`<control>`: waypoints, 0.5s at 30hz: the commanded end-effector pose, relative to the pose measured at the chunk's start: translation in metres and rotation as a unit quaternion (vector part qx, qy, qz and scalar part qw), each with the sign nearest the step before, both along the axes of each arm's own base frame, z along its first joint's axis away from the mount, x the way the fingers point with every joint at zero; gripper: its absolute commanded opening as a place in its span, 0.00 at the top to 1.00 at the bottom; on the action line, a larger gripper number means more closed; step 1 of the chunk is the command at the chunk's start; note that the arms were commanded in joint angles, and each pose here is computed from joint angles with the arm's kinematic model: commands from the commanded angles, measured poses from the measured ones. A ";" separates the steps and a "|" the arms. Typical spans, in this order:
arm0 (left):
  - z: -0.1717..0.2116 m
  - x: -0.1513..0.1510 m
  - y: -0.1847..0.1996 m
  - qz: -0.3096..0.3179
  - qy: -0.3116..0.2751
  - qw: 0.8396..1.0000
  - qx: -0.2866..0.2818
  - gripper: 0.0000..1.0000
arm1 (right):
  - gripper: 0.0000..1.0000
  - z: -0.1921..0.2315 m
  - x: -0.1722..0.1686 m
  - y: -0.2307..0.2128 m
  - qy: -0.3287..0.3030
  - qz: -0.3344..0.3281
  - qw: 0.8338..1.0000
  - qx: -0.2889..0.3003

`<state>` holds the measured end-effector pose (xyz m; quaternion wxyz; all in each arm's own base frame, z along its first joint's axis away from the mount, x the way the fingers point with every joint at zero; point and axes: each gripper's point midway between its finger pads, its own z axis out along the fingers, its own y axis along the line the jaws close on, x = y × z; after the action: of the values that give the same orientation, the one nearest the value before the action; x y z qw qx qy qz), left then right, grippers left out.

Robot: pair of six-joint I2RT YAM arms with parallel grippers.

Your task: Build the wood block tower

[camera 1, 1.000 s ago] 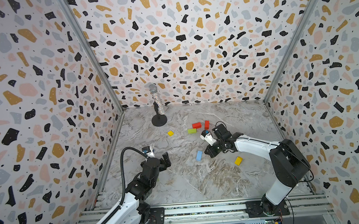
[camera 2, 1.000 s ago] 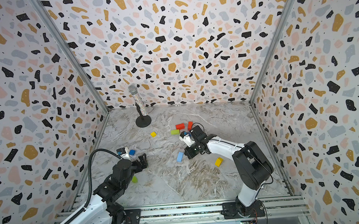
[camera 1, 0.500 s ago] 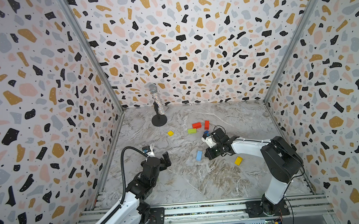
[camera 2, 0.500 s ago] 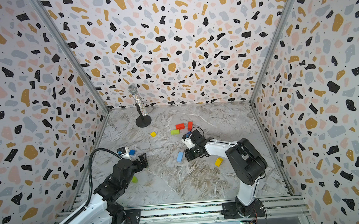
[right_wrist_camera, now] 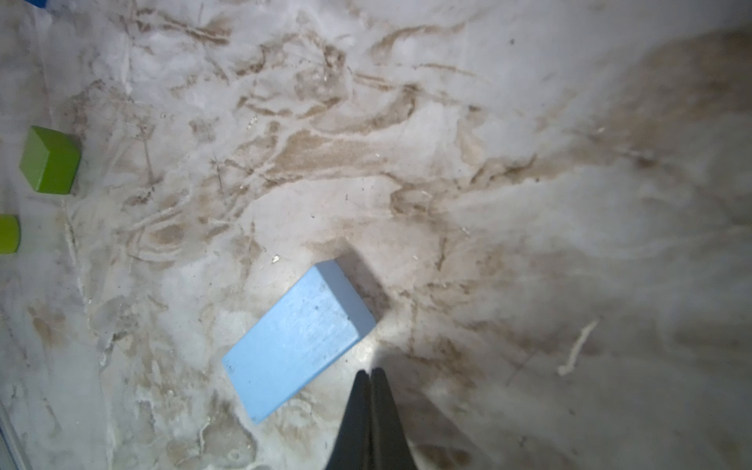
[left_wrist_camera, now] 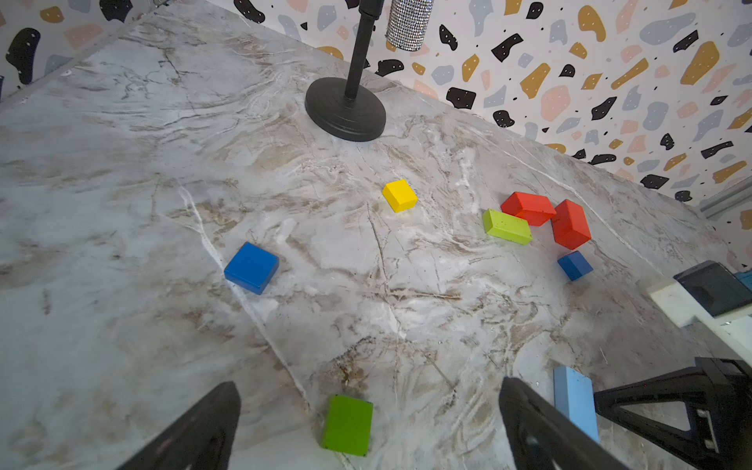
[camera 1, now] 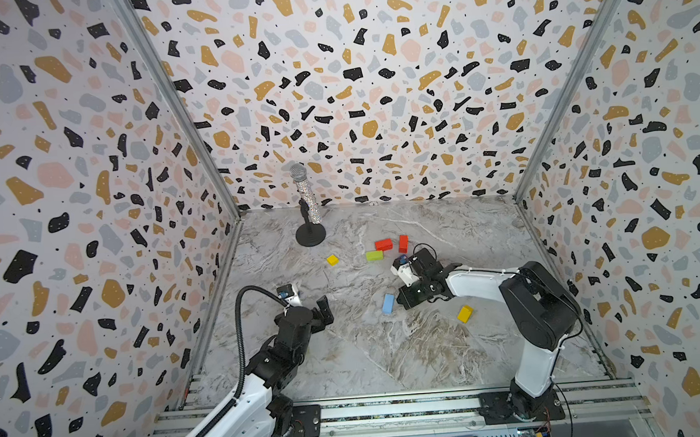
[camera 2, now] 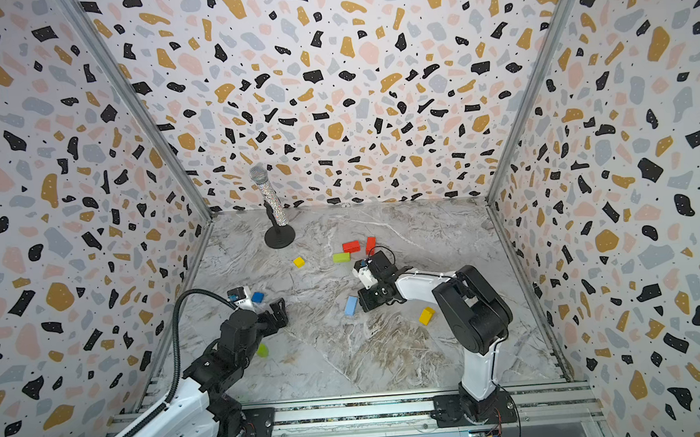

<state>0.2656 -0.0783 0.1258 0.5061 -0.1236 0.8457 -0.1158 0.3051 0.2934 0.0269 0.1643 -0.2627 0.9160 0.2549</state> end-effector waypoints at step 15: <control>0.013 0.009 0.003 0.031 -0.010 0.999 -0.016 0.00 | 1.00 0.004 0.013 0.020 -0.009 0.015 1.000 0.009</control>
<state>0.2666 -0.0748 0.1205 0.5004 -0.1392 0.8477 -0.1081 0.3167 0.3082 0.0277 0.1714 -0.2692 0.9104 0.2634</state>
